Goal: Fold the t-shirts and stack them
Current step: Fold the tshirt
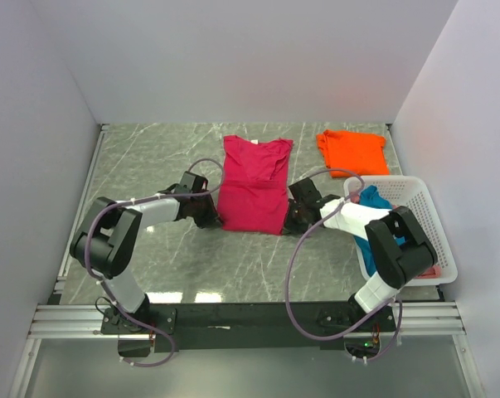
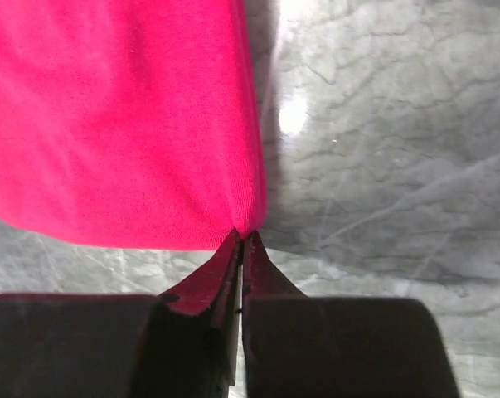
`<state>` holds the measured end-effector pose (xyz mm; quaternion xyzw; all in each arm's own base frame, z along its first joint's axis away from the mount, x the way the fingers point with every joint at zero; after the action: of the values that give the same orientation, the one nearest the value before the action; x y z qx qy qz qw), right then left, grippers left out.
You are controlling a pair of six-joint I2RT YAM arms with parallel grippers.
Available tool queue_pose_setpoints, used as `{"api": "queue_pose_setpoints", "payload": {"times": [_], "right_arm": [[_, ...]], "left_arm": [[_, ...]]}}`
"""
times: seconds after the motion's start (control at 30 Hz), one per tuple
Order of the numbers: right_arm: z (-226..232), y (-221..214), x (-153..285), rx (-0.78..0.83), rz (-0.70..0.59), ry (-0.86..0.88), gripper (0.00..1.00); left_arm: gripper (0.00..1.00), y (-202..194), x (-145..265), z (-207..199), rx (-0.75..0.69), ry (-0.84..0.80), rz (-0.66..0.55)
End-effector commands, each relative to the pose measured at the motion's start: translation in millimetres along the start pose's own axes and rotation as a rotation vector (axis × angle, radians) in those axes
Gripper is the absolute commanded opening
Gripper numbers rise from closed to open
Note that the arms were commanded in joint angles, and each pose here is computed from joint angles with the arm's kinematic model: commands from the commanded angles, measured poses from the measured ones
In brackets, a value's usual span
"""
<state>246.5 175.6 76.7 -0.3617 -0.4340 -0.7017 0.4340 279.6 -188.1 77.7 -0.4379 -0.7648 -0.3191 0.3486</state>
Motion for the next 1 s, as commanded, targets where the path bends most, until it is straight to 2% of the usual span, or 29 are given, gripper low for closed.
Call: {"api": "queue_pose_setpoints", "payload": {"times": [0.0, 0.13, 0.27, 0.47, 0.53, 0.63, 0.73, 0.9, 0.97], "right_arm": [[8, 3, 1, 0.022, -0.011, -0.005, 0.0], [1, -12, 9, 0.032, 0.01, -0.036, 0.0], [0, -37, 25, 0.055, 0.033, -0.024, 0.0], [6, -78, 49, 0.09, 0.061, -0.009, 0.0], [4, -85, 55, 0.076, 0.062, -0.006, 0.0], [2, -82, 67, 0.087, 0.009, -0.003, 0.0], [1, -63, 79, 0.111, -0.101, -0.046, 0.0], [19, -21, 102, 0.155, -0.243, -0.011, 0.0], [19, 2, 107, 0.119, -0.291, -0.021, 0.0]], "left_arm": [[0.01, -5, 0, 10, -0.022, 0.056, -0.002], [0.01, -12, 15, 22, -0.007, 0.126, -0.058], [0.01, -36, 27, 40, 0.002, 0.177, -0.009], [0.01, -74, 53, 40, -0.008, 0.13, 0.025], [0.01, -80, 63, 42, 0.002, 0.175, 0.024], [0.01, -75, 84, 32, -0.015, 0.152, -0.055], [0.01, -57, 103, 8, -0.04, 0.067, -0.163], [0.01, -24, 117, -25, -0.041, 0.051, -0.305], [0.01, -2, 123, -42, -0.042, 0.026, -0.367]]}}
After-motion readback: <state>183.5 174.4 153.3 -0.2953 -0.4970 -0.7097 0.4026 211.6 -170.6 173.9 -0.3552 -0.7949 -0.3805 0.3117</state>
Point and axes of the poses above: each gripper's point midway between its finger pads, its own x axis back along the fingers, its own z axis along the line the jaws close on, y = z × x, the point moved 7 cm from there along x, back along the fingers, and after that the axes turned 4 degrees about x, right-handed, at the moved point
